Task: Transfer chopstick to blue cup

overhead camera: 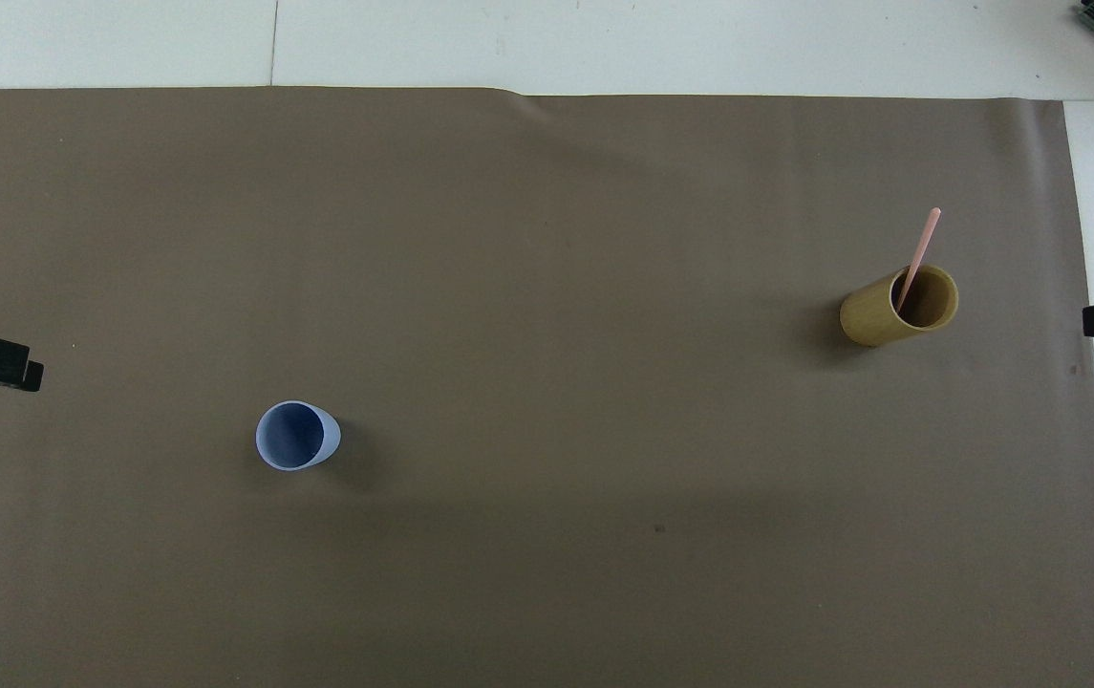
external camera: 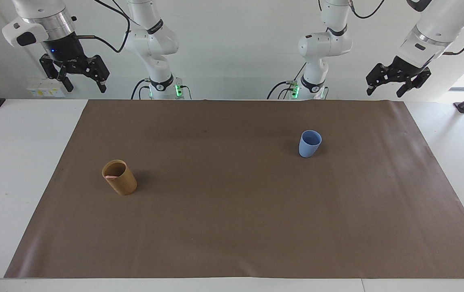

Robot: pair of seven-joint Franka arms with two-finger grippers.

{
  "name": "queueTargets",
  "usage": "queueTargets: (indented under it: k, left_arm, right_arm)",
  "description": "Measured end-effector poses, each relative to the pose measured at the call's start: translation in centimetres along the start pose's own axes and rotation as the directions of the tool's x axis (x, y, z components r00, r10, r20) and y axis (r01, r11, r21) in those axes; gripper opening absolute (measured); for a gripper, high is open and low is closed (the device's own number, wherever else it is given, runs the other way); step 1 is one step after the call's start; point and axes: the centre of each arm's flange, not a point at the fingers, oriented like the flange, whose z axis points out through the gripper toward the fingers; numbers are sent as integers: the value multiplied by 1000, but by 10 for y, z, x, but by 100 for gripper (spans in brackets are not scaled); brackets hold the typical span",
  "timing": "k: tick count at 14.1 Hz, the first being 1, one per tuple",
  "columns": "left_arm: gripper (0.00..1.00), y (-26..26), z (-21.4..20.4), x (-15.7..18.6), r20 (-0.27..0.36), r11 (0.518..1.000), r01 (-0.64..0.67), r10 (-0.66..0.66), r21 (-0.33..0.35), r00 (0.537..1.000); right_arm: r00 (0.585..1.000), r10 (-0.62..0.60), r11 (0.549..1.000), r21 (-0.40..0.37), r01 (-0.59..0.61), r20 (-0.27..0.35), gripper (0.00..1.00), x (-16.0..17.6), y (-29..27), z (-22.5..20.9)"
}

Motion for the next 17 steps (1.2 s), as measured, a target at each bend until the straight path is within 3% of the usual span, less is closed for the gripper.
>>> queueTargets:
  k: [3,10,14,17]
  left_arm:
    - [100,7,66,11,27,999,51,-51,3,998]
    - [100,75,189,3,6,993,116,-117,24,993]
    - [100,83,219,-13,33,994,107,-108,35,994]
    - [100,90,234,-15,-4,995,99,-99,30,995]
  right_arm:
    - [1000,0,1000,0,0,0,100,0,0,0]
    - [1000,1,1000,0,-1,3,100,-1,1,1]
    - [1000,1,1000,0,-1,10,100,-2,1,4]
    - [1000,1,1000,0,-1,9,100,-3,1,3]
